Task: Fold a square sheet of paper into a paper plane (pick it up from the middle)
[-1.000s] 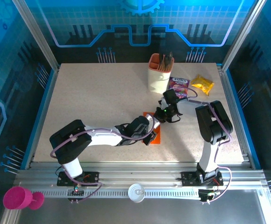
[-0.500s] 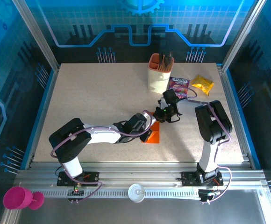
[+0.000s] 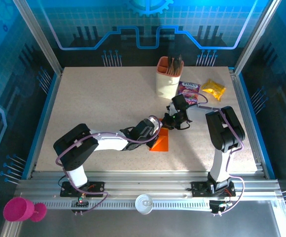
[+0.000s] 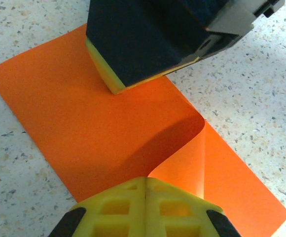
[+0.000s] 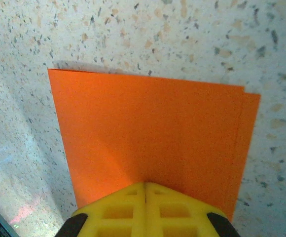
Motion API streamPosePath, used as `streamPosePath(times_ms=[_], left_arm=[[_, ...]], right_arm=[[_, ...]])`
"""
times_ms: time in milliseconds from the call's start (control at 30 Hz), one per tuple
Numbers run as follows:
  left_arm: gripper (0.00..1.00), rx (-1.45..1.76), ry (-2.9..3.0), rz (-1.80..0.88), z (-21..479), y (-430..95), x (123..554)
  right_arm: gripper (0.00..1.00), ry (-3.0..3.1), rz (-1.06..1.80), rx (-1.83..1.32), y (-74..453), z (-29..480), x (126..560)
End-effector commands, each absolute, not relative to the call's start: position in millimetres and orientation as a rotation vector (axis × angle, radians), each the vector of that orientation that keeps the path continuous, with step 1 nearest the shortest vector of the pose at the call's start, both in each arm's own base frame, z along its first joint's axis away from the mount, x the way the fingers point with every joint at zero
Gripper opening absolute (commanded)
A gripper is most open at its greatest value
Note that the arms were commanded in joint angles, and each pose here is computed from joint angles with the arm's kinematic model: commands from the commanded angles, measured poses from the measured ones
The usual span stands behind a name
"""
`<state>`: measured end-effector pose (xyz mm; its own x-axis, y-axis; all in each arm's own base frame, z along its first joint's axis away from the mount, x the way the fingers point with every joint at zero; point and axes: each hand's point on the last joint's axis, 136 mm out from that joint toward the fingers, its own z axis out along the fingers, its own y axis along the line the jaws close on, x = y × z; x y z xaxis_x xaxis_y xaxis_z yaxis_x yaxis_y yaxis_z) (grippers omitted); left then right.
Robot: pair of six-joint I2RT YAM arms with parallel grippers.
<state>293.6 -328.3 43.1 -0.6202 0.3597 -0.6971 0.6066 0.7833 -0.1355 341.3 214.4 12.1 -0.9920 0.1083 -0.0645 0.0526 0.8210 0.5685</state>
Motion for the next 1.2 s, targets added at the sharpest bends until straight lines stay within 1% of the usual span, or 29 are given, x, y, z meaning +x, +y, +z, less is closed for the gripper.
streamPosePath(times_ms=[0,367,1167], left_arm=[[0.00,0.714,2.285,-0.420,43.0,-326.6,305.1],[0.00,0.693,2.302,-0.359,33.3,-317.3,308.6],[0.00,0.677,2.360,-0.329,7.8,-306.0,300.8]], right_arm=[[0.00,3.018,0.790,0.183,195.1,-20.0,322.3],[0.00,3.023,0.785,0.190,192.6,-22.0,322.3],[0.00,3.024,0.805,0.205,192.7,-22.9,322.7]])
